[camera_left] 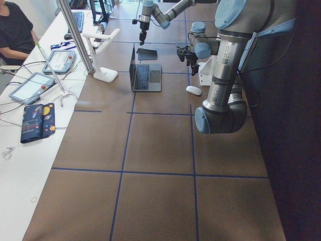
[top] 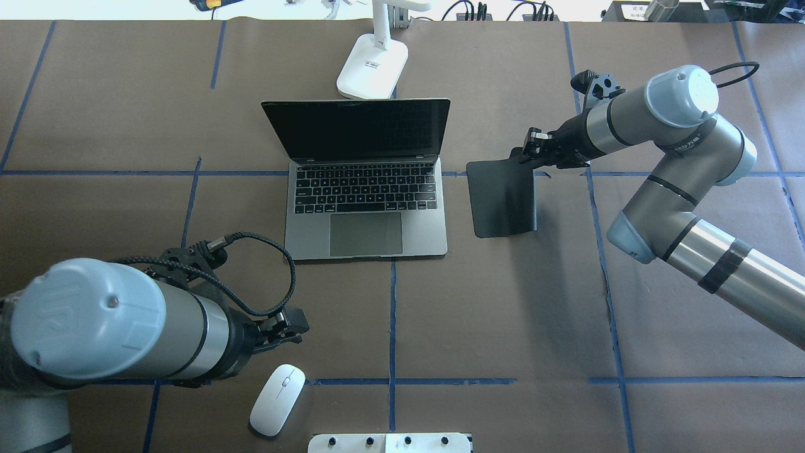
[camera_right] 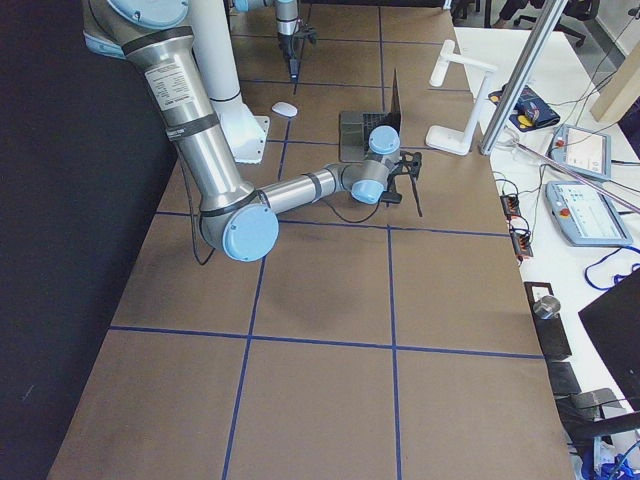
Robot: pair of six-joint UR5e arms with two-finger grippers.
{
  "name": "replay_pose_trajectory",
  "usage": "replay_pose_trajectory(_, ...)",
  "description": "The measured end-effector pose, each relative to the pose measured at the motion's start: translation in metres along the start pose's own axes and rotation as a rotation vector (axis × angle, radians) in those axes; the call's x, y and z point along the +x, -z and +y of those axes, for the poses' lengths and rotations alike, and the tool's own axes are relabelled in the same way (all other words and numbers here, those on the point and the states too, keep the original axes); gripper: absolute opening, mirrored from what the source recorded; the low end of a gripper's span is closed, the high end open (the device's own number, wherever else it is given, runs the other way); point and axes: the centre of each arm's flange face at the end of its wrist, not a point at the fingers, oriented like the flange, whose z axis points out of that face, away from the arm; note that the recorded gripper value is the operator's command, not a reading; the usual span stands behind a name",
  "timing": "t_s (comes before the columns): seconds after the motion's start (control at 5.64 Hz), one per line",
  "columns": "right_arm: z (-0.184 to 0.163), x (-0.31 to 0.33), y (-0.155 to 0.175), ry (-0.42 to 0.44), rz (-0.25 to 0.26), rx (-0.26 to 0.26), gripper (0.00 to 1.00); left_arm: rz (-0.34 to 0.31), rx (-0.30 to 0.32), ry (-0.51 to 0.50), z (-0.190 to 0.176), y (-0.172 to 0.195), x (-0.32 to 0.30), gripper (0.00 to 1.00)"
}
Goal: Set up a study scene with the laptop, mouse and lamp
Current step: 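Carry the mouse pad with the right gripper beside the laptop and release it, then raise the right gripper away while the left gripper grasps the white mouse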
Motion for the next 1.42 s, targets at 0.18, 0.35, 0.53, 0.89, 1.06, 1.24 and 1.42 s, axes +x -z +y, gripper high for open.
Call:
replay_pose_trajectory(0.18,-0.018,0.009,0.029,-0.019,-0.021,-0.018,1.0,-0.016,-0.01,-0.059,0.016,-0.009,-0.002,0.97)
replay_pose_trajectory(0.35,-0.027,0.019,0.052,-0.031,-0.036,-0.024,1.0,-0.03,-0.024,-0.088,0.028,-0.017,-0.002,0.94)
replay_pose_trajectory(0.53,-0.027,0.026,0.067,-0.035,-0.045,-0.024,1.0,-0.046,-0.034,-0.113,0.036,-0.028,-0.001,0.94)
replay_pose_trajectory(0.89,-0.027,0.033,0.084,-0.039,-0.054,-0.018,1.0,-0.071,-0.043,-0.371,0.036,-0.055,0.001,1.0)
replay_pose_trajectory(1.06,-0.026,0.037,0.088,-0.04,-0.055,-0.015,1.0,-0.082,-0.047,-0.471,0.035,-0.066,0.0,1.0)
replay_pose_trajectory(1.24,-0.023,0.04,0.091,-0.042,-0.054,-0.014,1.0,-0.072,-0.047,-0.568,0.036,-0.078,0.002,1.0)
replay_pose_trajectory(1.42,-0.021,0.044,0.092,-0.044,-0.052,-0.014,1.0,-0.057,-0.049,-0.668,0.036,-0.089,0.005,0.99)
